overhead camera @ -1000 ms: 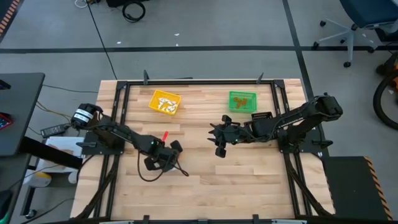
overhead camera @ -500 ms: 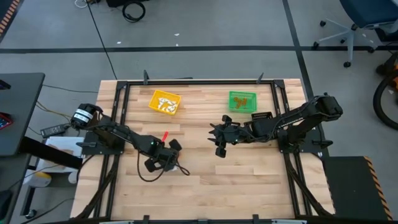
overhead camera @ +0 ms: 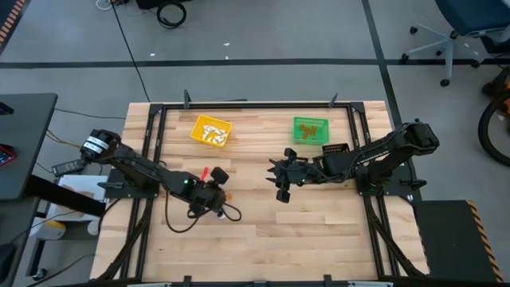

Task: Sort Halloween decoration
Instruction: Put the black skeleton toy into the black bin

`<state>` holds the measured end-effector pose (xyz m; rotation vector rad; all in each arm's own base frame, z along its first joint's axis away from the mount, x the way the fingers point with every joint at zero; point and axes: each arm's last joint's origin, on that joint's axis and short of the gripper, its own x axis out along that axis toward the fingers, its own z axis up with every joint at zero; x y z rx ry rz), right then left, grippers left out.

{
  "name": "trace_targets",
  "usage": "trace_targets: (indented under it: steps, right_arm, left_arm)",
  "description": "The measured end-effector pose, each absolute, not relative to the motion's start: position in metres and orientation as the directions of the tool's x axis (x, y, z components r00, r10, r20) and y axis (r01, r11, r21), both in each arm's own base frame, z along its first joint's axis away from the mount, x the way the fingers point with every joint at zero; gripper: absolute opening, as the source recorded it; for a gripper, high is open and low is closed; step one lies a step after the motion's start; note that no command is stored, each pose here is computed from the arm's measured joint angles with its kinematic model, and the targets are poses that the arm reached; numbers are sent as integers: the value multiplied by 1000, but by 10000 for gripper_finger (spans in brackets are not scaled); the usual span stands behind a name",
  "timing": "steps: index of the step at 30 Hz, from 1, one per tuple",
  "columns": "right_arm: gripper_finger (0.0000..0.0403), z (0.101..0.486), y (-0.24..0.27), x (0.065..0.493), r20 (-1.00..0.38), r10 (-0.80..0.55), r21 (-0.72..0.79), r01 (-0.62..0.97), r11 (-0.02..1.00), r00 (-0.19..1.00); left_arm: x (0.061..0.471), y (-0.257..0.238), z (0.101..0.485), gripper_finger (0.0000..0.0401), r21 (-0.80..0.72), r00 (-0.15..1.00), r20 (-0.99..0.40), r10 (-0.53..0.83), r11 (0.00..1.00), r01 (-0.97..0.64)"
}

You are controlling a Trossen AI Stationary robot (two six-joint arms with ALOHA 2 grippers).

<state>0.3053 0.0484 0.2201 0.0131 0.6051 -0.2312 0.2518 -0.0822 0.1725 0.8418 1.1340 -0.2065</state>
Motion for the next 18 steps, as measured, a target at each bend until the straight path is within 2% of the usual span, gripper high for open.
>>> trace_targets:
  steps: [6, 11, 18]
  right_arm:
    - [141, 226, 58, 308, -502, -191, -160, 126, 979, 844]
    - [141, 236, 68, 311, -403, -197, -280, 84, 956, 894]
    - [149, 240, 69, 312, -362, -199, -332, 74, 940, 910]
  left_arm:
    - [265, -81, 181, 0, 597, 576, -740, 348, 734, 324]
    - [281, -78, 191, 0, 601, 690, -638, 342, 781, 168]
    - [300, -66, 208, 0, 561, 805, -483, 344, 828, -17]
